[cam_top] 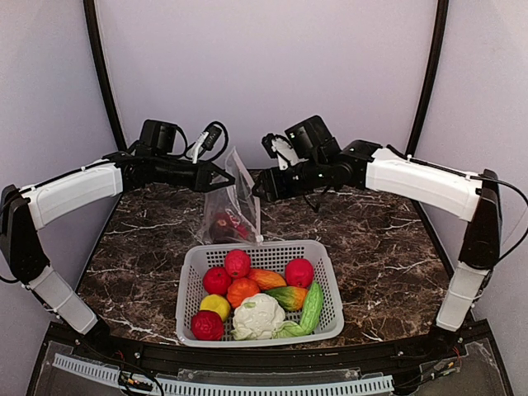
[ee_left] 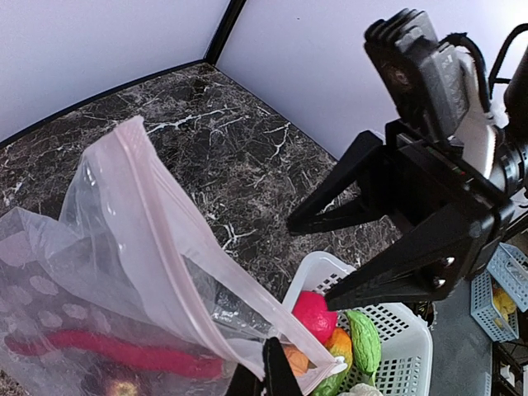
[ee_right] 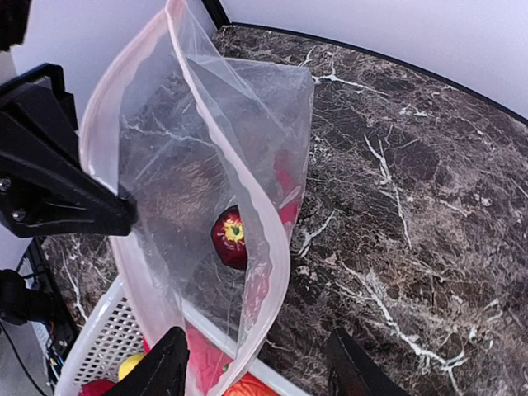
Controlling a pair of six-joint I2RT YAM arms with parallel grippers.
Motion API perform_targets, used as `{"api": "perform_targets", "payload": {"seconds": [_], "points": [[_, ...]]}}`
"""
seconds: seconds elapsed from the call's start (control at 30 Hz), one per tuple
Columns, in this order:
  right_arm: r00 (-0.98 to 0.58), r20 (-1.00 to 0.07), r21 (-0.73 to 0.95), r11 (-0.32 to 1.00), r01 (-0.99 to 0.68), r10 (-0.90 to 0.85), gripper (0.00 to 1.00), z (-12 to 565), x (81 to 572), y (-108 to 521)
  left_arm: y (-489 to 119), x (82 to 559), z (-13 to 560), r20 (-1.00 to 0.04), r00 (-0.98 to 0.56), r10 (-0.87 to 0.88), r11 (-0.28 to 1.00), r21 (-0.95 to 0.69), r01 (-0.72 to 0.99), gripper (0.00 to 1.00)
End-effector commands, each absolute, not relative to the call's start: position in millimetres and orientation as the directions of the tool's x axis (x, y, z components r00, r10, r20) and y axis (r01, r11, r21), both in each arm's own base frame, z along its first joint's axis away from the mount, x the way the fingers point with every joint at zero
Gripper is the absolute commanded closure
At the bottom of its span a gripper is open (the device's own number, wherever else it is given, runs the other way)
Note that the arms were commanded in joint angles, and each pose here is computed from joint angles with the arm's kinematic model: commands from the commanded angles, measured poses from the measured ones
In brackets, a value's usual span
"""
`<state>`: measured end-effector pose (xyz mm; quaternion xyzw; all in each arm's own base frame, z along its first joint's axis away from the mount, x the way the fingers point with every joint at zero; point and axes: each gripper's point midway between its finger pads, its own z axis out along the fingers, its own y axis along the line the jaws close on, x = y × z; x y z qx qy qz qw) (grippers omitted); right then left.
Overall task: Place the food in the zip-top bag and seal the zipper
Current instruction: Place the fake vegetable in the bin, then open the zipper food storage bag at the center of the board.
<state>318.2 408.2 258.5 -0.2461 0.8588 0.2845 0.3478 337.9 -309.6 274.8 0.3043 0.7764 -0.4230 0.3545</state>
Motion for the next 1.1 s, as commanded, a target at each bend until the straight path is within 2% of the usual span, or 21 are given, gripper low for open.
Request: {"api": "perform_targets", "payload": {"seconds": [0.0, 0.27, 0.63, 0.67, 0.77, 0.87, 1.07], "points": [[-0.604, -0.757, 0.293, 0.695, -0.656, -0.25, 0.48, 257, 338, 420, -310, 332, 284, -0.827, -0.537, 0.164, 0.432, -0.429, 0.793, 0.99], [-0.606, -0.762, 0.319, 0.682, -0.658, -0.228, 0.59, 247, 362, 426, -311, 333, 282, -0.823, -0.543, 0.166, 0.43, -0.435, 0.791, 0.99], [-0.611, -0.753, 0.383, 0.593, -0.709, -0.245, 0.71, 238, 359, 446, -311, 334, 279, -0.819, -0.548, 0.169, 0.434, -0.438, 0.788, 0.99], [-0.611, -0.753, 0.386, 0.589, -0.71, -0.243, 0.74, 239, 359, 447, -311, 334, 279, -0.819, -0.548, 0.17, 0.434, -0.437, 0.787, 0.99], [-0.602, -0.764, 0.377, 0.597, -0.708, -0.233, 0.99, 245, 361, 446, -311, 334, 278, -0.819, -0.547, 0.171, 0.436, -0.435, 0.788, 0.99], [-0.571, -0.795, 0.332, 0.639, -0.694, -0.207, 1.0, 267, 366, 431, -307, 335, 280, -0.826, -0.533, 0.183, 0.455, -0.409, 0.791, 0.99], [-0.48, -0.866, 0.212, 0.764, -0.609, -0.142, 1.0, 337, 374, 366, -284, 352, 287, -0.85, -0.49, 0.191, 0.6, -0.295, 0.744, 0.99]]}}
